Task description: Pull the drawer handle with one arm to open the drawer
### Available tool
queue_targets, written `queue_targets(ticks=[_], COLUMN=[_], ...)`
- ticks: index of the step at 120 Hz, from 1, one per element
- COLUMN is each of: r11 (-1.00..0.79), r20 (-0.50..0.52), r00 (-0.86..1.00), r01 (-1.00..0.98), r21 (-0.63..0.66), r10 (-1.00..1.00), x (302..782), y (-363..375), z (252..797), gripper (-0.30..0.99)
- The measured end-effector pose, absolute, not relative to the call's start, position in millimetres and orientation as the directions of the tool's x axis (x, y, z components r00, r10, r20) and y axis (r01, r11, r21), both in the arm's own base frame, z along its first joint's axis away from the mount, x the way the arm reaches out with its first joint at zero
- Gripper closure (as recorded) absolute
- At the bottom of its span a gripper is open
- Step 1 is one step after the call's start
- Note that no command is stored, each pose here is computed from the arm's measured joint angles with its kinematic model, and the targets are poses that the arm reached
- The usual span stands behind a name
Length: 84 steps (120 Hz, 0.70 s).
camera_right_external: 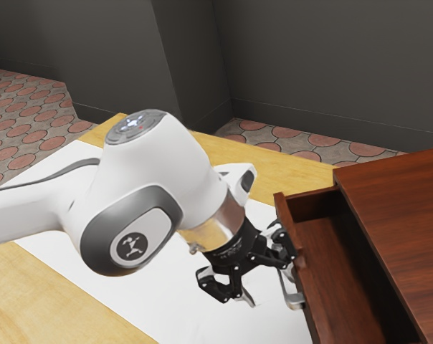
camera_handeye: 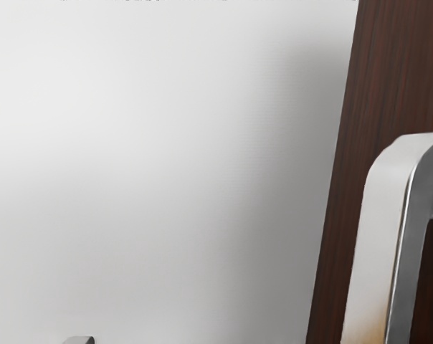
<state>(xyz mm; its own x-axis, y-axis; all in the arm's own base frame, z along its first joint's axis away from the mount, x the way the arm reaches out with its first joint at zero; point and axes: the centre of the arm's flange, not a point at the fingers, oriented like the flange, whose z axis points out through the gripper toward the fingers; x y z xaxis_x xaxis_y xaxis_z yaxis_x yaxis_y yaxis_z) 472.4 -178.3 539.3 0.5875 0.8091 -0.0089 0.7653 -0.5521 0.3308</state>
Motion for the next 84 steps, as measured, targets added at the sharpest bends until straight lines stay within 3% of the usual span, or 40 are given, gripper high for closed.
queue_targets(ticks=[41,84], r11=[-0.541,-0.535], r20=[0.003,0.017], r00=[0.573,0.563], r01=[0.772,0.776], r21=[0.335,0.334], r10=[0.819,0.827], x=[454,447], y=[-161,-148], z=[543,543], gripper=[0.41,0.45])
